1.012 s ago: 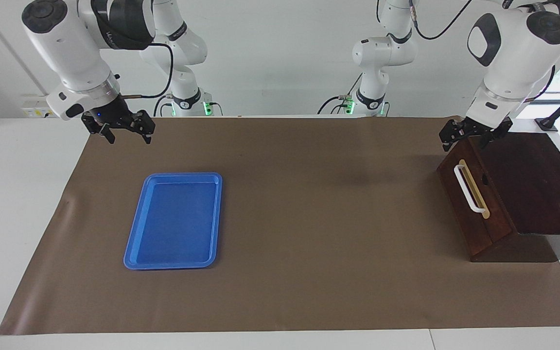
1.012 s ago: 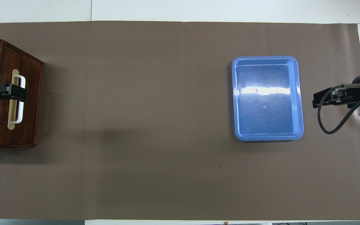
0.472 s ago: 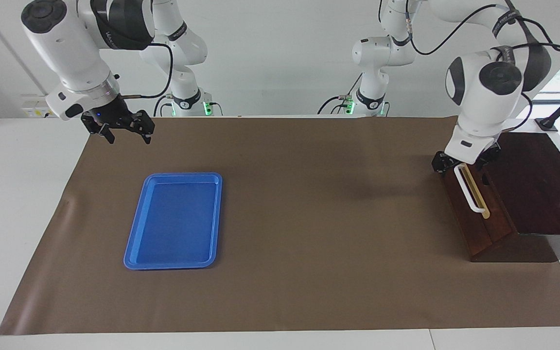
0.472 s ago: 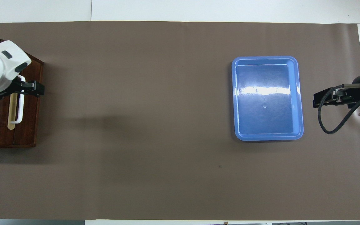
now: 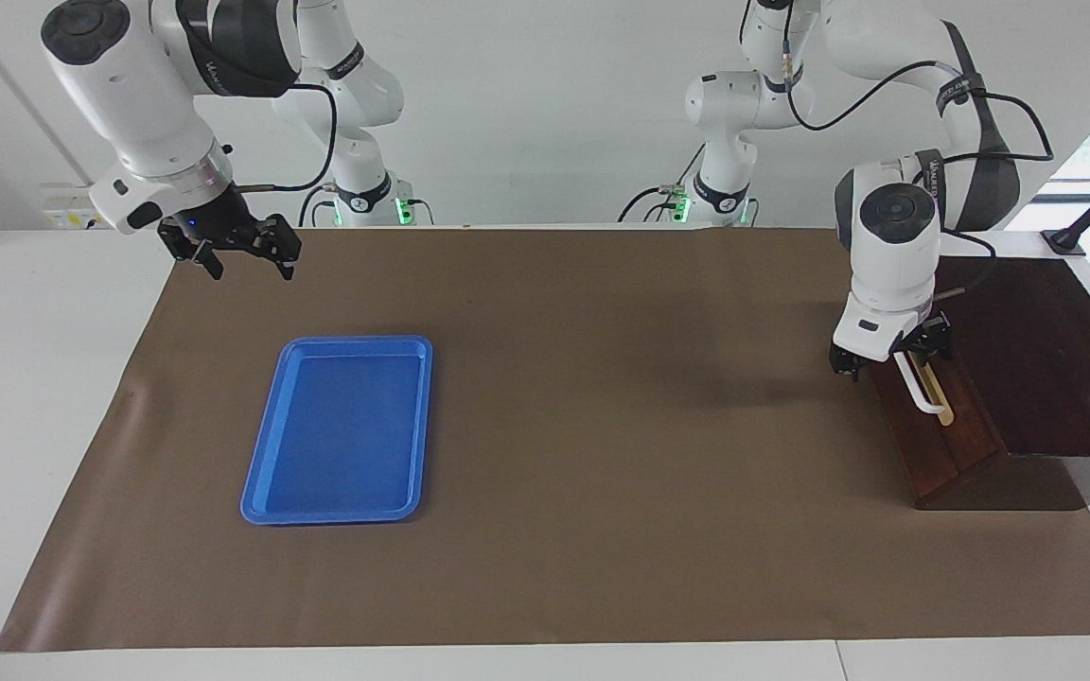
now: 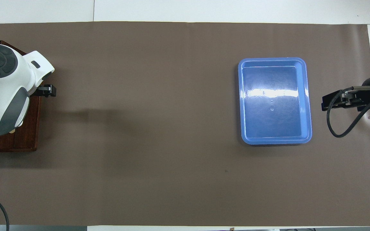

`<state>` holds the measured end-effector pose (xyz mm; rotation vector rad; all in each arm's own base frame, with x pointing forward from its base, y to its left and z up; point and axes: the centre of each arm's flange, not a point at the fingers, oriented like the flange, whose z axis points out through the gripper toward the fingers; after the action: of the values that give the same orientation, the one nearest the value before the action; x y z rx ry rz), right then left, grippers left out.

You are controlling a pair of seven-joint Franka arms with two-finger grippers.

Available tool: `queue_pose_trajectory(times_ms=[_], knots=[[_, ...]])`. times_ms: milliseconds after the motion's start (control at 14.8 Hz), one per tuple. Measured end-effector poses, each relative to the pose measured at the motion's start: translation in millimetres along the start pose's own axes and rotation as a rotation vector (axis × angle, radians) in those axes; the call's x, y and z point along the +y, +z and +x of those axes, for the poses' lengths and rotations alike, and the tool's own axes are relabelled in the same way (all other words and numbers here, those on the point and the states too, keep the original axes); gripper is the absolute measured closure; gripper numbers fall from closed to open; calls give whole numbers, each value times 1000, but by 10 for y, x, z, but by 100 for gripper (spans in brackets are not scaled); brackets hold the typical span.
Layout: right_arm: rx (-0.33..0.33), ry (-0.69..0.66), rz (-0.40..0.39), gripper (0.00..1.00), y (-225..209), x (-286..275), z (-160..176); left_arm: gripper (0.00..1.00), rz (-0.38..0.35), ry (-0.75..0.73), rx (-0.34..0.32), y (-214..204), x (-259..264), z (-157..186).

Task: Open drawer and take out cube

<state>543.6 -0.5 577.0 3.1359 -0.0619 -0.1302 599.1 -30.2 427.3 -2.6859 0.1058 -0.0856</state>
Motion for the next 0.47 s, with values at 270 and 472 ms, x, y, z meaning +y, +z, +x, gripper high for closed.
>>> queue_pose_trajectory(times_ms=[270, 472], knots=[[0, 0, 0, 0, 0, 0, 0, 0, -2, 9, 3, 189, 1, -56], [0, 0, 0, 0, 0, 0, 0, 0, -6, 13, -7, 290, 46, -96]])
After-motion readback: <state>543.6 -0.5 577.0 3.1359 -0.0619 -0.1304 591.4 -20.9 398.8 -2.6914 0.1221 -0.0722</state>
